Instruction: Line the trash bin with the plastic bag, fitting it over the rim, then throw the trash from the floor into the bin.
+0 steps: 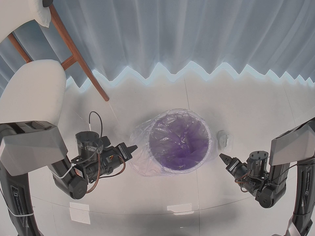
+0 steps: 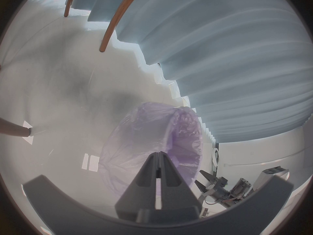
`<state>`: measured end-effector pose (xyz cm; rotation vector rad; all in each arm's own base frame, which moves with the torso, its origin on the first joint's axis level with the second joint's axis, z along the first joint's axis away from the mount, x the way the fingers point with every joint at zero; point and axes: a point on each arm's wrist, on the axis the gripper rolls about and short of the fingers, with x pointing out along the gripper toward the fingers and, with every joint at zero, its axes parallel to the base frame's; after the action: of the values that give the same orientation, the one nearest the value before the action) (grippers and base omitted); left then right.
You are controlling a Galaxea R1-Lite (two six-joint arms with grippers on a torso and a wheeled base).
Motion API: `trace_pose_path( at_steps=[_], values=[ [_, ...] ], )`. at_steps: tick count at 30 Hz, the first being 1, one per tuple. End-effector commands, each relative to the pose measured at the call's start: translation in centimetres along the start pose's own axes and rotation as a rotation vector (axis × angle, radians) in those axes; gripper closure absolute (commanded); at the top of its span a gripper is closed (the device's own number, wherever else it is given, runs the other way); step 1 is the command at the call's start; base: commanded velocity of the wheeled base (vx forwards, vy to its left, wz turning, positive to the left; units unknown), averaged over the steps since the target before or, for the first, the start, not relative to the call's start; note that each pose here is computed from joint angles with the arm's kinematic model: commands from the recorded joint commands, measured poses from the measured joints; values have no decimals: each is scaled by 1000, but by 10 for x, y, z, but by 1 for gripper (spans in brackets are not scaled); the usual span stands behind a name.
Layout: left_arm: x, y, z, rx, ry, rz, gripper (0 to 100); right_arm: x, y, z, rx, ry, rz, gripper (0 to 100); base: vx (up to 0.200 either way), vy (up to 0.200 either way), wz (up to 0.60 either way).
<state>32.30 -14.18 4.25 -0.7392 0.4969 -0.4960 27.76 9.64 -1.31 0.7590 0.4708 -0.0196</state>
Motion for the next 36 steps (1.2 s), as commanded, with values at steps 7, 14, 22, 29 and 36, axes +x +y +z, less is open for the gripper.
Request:
trace_pose_path(
  at_steps=[7, 14, 22, 29, 36],
  values=[
    [56, 34, -11, -14, -23, 33, 100, -2, 2, -2, 21, -17, -1, 0, 0, 0, 0],
    [89, 40, -9, -53, -89, 11, 100, -3, 4, -5, 23, -18, -1, 0, 0, 0, 0],
    [99, 44, -16, -94, -78, 4, 100, -2, 4, -5, 24, -19, -5, 0, 0, 0, 0],
    [99, 52, -15, -111, -92, 25, 100, -1, 1, -8, 22, -11, -18, 0, 0, 0, 0],
    [67, 27, 20, -173, -200, 28, 100, -6, 6, -2, 53, -48, -10, 0, 0, 0, 0]
  ],
)
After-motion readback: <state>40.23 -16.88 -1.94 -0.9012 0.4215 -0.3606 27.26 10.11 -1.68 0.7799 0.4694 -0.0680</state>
